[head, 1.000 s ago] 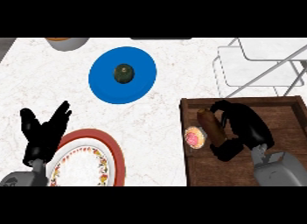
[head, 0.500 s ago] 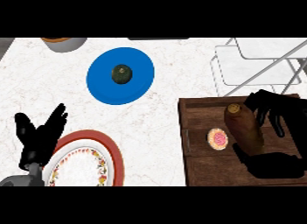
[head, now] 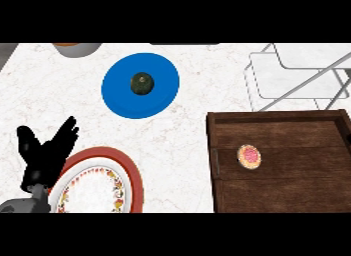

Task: Pick the sweet potato from the tray and place it in the tiered shelf

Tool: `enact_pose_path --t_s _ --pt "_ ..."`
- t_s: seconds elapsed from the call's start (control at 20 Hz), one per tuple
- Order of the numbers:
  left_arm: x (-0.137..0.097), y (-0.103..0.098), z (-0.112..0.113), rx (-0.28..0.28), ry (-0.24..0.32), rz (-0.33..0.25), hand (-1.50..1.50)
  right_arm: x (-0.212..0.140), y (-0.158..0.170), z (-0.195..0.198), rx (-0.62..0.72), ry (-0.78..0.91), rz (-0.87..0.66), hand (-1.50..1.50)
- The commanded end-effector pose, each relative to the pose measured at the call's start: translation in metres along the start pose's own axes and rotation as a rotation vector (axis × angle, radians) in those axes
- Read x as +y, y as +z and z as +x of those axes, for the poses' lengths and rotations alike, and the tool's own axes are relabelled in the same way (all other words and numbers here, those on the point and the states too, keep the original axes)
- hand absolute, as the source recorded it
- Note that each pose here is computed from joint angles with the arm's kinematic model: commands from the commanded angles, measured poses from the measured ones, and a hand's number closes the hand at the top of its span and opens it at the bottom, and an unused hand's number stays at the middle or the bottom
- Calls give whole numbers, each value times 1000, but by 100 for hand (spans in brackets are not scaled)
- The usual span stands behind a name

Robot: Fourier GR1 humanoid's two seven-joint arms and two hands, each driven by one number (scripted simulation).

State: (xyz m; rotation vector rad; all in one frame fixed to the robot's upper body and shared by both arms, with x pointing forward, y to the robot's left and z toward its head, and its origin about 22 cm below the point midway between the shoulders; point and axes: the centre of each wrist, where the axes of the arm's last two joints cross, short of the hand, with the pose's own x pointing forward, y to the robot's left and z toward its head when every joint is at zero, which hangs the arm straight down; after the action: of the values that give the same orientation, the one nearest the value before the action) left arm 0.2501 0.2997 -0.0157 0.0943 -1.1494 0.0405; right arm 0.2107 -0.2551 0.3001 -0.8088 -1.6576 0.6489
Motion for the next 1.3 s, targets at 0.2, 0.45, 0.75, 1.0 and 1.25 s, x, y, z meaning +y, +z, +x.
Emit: enact_pose_path --t_s 0.2,0.45,0.75,1.0,1.25 --pt "2 2 -26 36 -4 -14 0 -83 -53 4 85 -44 -93 150" --pt "-2 -9 -11 19 -5 -13 0 -92 -94 -1 116 -23 -104 150" --pt "0 -15 -10 10 -3 -10 0 -92 -128 -10 97 -10 -55 150" --pt "-19 -3 -1 27 7 -22 0 -92 -144 -44 72 32 1 150" --pt "-14 -16 -2 26 3 -24 0 -59 -172 -45 80 94 0 150"
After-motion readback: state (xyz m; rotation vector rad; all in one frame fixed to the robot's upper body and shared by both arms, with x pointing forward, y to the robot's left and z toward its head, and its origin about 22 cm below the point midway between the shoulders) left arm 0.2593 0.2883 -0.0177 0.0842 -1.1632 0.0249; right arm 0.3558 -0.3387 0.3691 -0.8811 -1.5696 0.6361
